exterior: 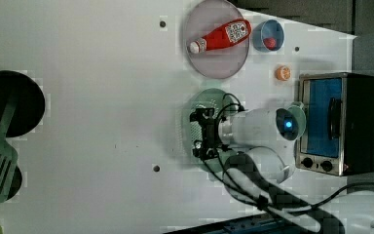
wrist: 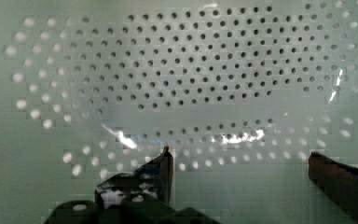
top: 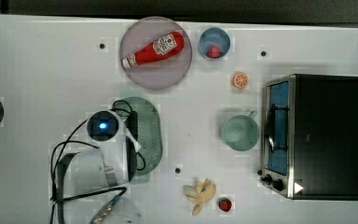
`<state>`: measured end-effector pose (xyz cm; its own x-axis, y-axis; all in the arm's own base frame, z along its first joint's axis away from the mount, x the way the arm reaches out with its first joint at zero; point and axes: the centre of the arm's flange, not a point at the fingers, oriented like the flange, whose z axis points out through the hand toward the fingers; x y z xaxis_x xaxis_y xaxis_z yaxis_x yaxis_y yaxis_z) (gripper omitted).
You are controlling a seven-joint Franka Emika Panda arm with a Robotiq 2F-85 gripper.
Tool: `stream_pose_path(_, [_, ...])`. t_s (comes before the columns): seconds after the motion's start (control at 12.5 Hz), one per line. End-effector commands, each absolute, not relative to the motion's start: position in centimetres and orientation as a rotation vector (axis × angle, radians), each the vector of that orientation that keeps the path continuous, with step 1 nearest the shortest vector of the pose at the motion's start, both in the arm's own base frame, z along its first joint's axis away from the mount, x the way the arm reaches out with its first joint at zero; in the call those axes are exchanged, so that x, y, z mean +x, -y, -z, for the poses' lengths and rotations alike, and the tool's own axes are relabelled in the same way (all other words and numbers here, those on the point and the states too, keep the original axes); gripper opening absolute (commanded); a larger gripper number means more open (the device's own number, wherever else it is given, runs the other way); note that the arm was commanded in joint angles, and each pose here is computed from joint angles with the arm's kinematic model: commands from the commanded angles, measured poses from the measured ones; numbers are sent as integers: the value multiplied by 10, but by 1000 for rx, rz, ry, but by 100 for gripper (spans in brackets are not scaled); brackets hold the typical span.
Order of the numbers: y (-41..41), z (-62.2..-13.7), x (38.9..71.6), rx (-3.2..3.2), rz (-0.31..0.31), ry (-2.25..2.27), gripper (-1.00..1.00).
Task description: Drag strainer right to left.
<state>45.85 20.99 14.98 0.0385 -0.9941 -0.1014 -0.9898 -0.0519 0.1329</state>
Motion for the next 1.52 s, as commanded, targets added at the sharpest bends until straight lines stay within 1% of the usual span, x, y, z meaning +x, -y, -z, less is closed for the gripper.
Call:
stream_pose_path(0.08, [-260, -159, 459, 2209, 239, 2230, 100])
stream_pose_path(0.4, [-307, -159, 466, 2216, 245, 2259, 100])
stream_pose_path(1.52, [-433, -145, 459, 2290, 290, 2273, 100])
